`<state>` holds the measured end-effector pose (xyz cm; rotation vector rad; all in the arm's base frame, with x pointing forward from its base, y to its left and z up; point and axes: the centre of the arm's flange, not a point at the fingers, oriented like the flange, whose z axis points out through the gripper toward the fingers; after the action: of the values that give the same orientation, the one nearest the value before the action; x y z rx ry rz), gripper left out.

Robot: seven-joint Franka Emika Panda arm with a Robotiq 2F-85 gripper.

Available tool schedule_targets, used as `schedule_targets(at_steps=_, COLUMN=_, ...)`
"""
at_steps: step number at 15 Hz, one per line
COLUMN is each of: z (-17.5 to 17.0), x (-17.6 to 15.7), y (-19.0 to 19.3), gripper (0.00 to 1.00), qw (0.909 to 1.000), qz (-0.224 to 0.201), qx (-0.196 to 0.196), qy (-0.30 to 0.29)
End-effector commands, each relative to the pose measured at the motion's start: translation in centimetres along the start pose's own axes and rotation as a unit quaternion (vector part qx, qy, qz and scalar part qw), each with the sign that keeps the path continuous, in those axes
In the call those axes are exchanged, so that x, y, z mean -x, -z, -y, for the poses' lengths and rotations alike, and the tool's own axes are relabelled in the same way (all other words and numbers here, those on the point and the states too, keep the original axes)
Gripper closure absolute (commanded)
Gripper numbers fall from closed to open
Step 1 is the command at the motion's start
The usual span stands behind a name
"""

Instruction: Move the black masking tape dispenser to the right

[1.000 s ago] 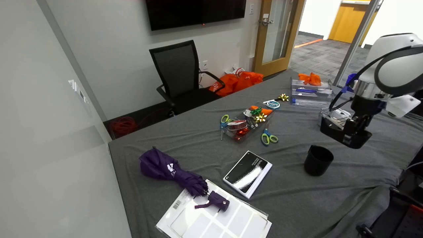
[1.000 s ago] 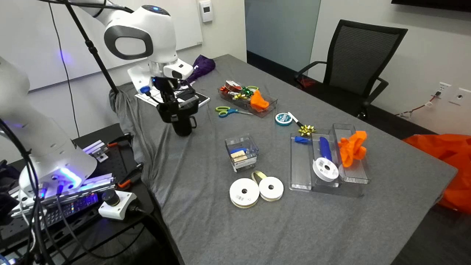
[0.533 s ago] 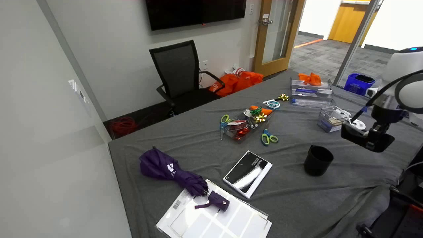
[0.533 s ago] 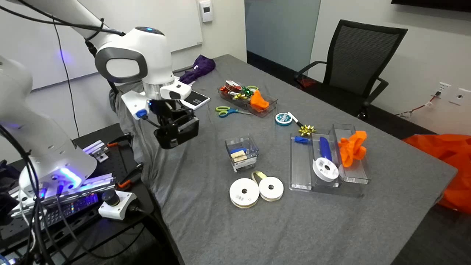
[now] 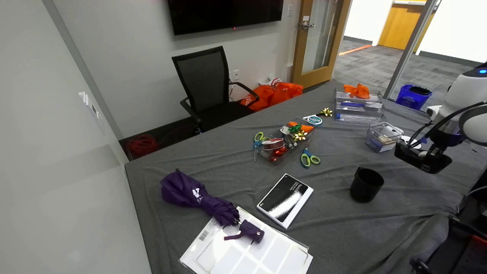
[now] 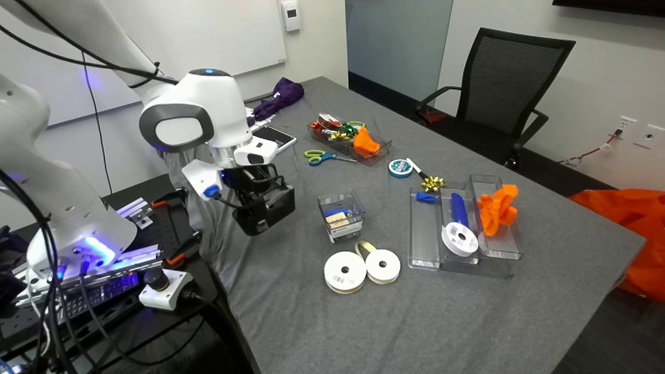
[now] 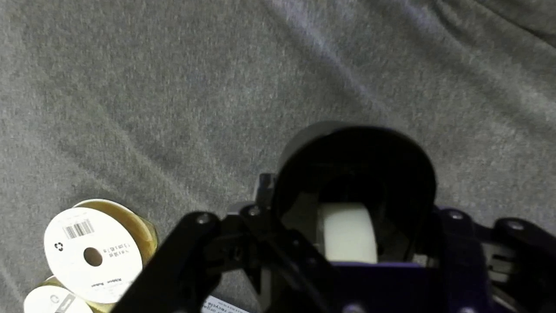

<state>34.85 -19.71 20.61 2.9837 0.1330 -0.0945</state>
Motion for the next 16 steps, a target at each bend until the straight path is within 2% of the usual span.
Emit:
schedule_targets(at_steps=1, z=-1.0, x=-1.1, y=-3.8, gripper=0.58, qw=0.9999, qz=-0.012, qx=-0.007, qy=0.007)
schedule_targets(at_steps=8, z=-1.0, x=-1.7, y=-7.3, gripper=0.58, qw=0.9987, qz=-0.014, qx=-0.049, qy=-0.007)
schedule_targets(at_steps=9, z=-0.9, x=-1.8, y=-7.2, gripper=0.08, qw=0.9974, qz=-0.023, qx=-0.067, qy=-0.010)
schedule_targets(at_steps=12, z=-0.6, x=-2.0, y=-5.9, gripper=0.00, qw=0.9961, qz=-0.023, qx=-0.085, qy=-0.005)
schedule_targets(at_steps=16, z=0.3, x=-1.9, y=-2.7, gripper=0.00, qw=0.9938, qz=0.006, qx=-0.110, qy=0.018)
